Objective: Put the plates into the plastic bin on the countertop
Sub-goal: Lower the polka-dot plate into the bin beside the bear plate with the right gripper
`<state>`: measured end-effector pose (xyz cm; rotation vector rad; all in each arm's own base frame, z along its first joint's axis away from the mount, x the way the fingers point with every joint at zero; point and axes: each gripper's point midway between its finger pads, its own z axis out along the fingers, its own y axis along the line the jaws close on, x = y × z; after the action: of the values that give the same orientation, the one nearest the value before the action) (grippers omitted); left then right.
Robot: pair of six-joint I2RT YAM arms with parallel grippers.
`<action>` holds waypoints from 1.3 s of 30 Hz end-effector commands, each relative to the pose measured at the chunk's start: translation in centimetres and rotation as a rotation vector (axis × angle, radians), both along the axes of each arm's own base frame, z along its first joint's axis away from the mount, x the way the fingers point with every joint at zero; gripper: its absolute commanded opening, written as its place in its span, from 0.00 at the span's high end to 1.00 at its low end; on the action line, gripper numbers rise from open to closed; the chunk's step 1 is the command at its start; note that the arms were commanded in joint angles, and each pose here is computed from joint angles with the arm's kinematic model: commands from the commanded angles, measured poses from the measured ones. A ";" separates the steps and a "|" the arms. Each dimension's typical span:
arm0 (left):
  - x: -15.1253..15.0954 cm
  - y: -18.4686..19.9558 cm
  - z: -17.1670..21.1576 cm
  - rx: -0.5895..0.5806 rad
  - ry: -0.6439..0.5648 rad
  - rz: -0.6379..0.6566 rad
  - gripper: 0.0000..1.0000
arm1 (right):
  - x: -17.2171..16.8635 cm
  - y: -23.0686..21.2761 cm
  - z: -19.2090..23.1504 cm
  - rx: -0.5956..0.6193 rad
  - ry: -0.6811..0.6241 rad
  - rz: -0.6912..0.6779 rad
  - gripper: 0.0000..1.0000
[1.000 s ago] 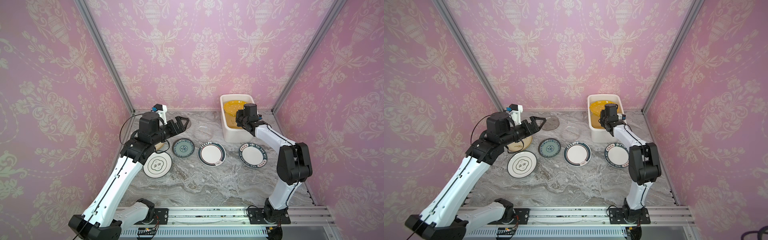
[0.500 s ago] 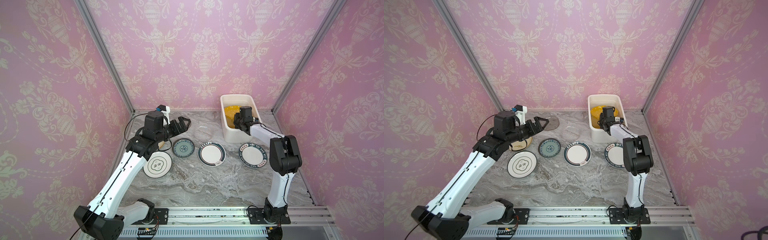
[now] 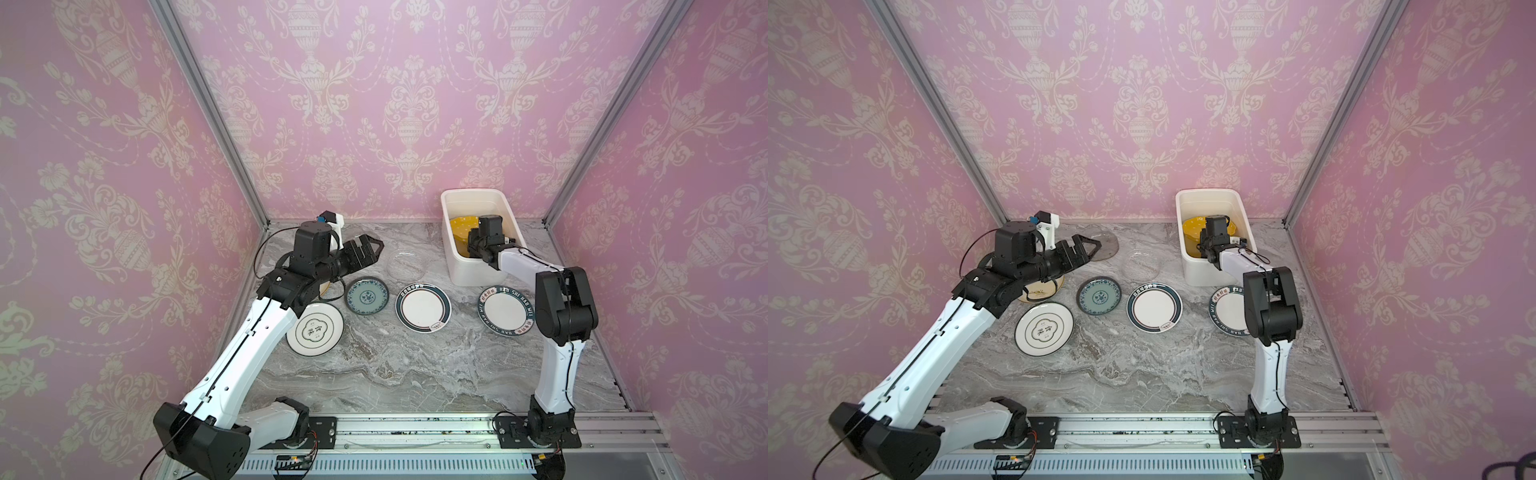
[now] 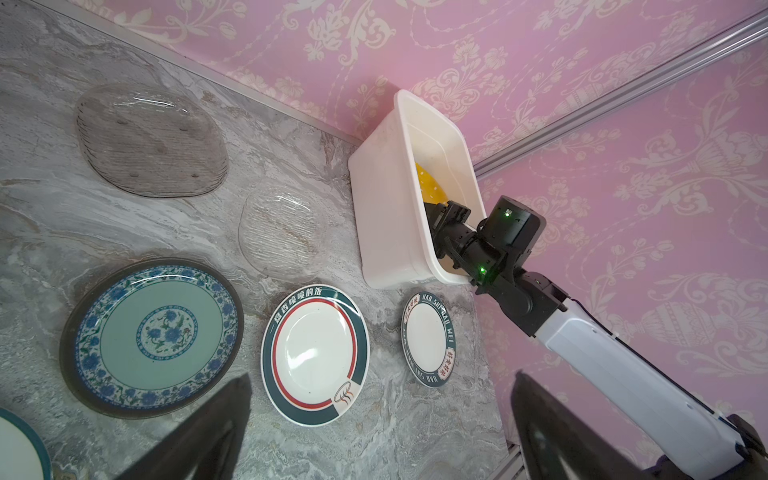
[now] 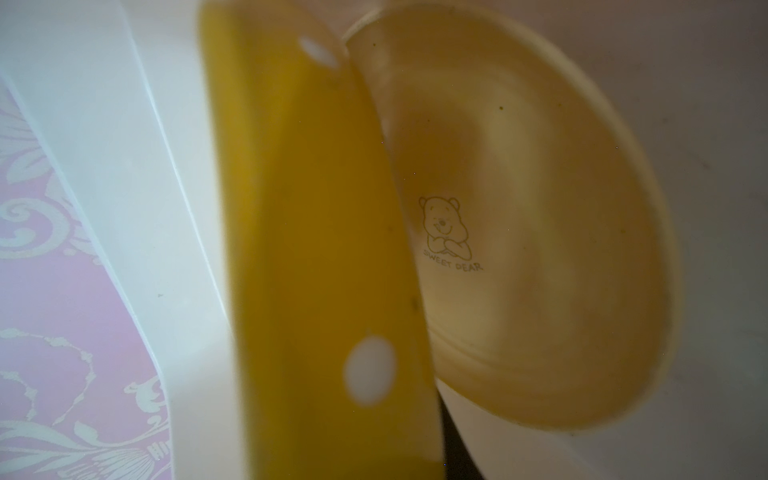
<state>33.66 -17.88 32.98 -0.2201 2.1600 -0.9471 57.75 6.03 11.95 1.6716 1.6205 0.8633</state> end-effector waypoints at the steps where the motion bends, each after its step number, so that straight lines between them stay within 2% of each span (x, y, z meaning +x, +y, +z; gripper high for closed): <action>1: -0.3 -0.2 -0.1 0.033 0.003 -0.027 0.01 | 2.4 -0.6 3.0 0.003 -0.128 -0.023 0.97; 14: -0.5 0.5 -0.2 0.052 0.003 0.002 0.01 | 2.2 -0.8 -0.1 0.014 -0.025 -0.001 0.86; 23: -0.6 1.0 -0.5 0.067 0.007 0.022 0.01 | 1.7 -1.2 -1.6 0.027 0.095 -0.009 0.84; 30: -0.5 1.3 -0.8 0.075 0.012 0.034 0.01 | 1.8 -1.6 -2.9 0.046 0.130 -0.023 0.75; 39: -0.3 1.5 -0.9 0.080 0.015 0.042 0.01 | 1.5 -1.4 -4.0 0.067 0.168 -0.004 0.46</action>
<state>33.63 -17.09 32.00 -0.2431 2.1910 -0.8830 58.65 5.66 9.01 1.8078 1.7277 0.8074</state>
